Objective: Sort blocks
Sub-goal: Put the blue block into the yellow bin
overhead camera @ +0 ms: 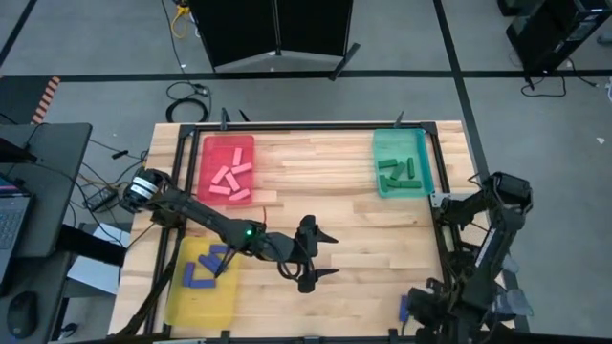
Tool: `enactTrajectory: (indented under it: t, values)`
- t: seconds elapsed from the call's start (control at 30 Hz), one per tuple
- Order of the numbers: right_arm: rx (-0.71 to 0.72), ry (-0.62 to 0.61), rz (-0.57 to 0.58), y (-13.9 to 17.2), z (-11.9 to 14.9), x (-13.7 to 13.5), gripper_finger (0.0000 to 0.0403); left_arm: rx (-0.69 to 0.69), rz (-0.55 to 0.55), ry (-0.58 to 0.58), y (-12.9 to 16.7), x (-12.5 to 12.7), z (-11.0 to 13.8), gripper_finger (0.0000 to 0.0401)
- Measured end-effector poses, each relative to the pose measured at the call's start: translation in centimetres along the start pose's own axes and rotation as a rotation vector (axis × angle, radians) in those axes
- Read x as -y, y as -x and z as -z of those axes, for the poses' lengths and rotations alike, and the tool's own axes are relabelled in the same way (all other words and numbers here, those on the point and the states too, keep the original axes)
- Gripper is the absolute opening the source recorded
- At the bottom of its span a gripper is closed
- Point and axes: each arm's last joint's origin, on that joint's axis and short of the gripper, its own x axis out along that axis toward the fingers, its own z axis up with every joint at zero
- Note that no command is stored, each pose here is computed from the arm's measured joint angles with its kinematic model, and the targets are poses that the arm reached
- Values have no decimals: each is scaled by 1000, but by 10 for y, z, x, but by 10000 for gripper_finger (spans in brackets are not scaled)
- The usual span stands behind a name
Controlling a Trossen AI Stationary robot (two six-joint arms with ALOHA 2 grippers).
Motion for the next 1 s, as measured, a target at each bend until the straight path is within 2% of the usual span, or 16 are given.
enactTrajectory:
  t: [0.17, 0.33, 0.43, 0.63, 0.87, 1.0]
  values:
    - [-69, -72, 74, -23, 4, -1, 4, 4, -9, 0, 17, -4, -17, 366]
    - [-145, -127, 131, -48, 3, -2, 4, -33, -103, -56, 48, -12, -37, 366]
    - [-177, -144, 160, -63, -2, -1, 4, -62, -160, -93, 66, -13, -44, 366]
    - [-165, -131, 194, -70, -21, 1, 4, -77, -226, -137, 92, -7, -51, 366]
    - [7, 1, 237, -73, -56, 8, 4, -112, -237, -121, 95, -3, -37, 366]
    - [317, 105, 330, -71, -71, 16, 4, -142, -273, -72, 93, -6, -17, 366]
